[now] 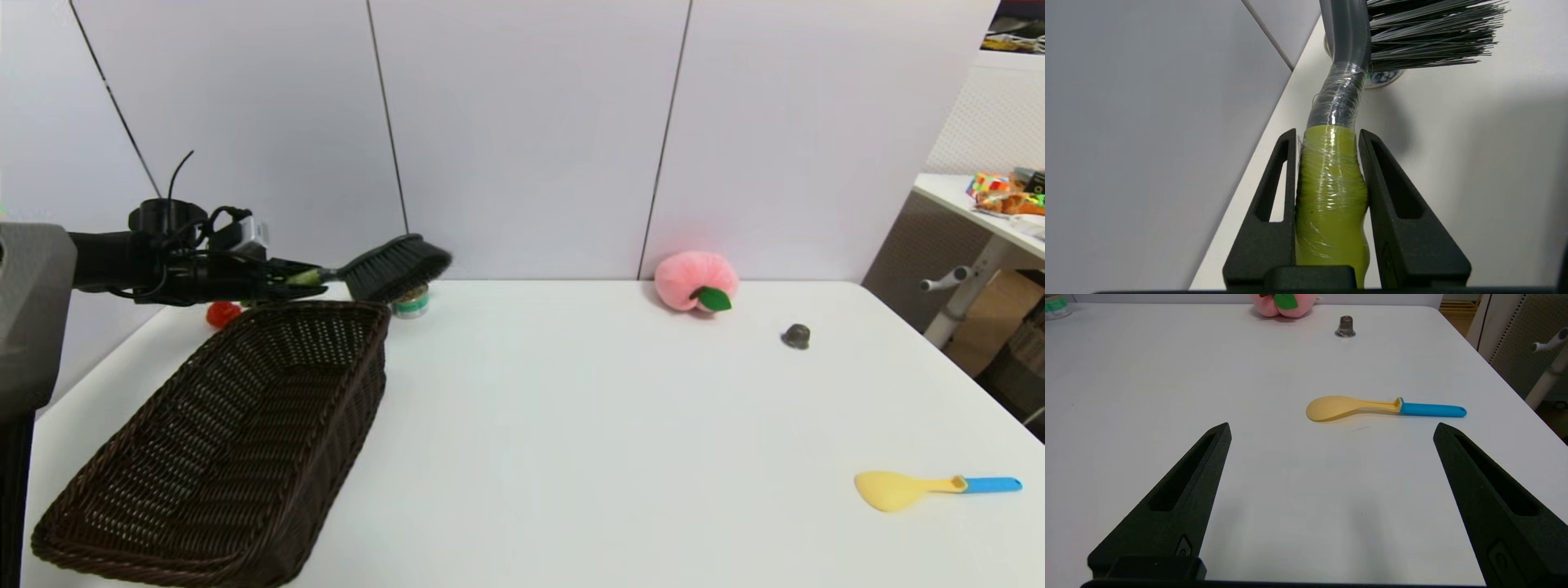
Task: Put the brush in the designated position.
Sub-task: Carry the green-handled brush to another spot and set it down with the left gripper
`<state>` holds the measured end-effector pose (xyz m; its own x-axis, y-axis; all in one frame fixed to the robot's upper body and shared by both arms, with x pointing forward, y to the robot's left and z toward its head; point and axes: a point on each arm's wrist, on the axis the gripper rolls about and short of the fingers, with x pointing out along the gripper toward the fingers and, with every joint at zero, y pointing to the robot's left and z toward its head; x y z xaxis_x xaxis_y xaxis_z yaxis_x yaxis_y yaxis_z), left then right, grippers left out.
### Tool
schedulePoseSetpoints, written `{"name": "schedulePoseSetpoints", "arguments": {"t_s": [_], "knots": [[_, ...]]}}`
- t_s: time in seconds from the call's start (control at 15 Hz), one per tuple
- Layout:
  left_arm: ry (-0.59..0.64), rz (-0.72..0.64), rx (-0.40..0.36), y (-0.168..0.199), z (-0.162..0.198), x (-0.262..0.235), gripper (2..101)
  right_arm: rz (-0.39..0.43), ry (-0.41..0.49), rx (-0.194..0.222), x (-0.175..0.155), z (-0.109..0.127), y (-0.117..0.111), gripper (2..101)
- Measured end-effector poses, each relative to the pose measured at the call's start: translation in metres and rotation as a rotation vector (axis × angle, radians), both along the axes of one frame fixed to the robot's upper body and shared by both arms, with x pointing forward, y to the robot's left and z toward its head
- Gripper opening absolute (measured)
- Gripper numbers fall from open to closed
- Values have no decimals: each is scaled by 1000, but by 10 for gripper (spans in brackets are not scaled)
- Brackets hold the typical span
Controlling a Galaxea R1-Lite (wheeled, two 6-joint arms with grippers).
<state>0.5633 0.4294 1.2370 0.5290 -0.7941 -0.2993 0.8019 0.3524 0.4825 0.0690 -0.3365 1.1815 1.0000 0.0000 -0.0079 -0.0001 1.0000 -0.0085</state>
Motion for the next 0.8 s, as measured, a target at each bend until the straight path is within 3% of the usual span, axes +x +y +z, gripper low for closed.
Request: {"name": "schedulePoseSetpoints", "arguments": {"t_s": [0.73,0.8], "knots": [[35,5,-2,2,-21,6,305,0,0,0,0,0,0,980],[37,6,-2,2,-22,6,385,0,0,0,0,0,0,980]]}}
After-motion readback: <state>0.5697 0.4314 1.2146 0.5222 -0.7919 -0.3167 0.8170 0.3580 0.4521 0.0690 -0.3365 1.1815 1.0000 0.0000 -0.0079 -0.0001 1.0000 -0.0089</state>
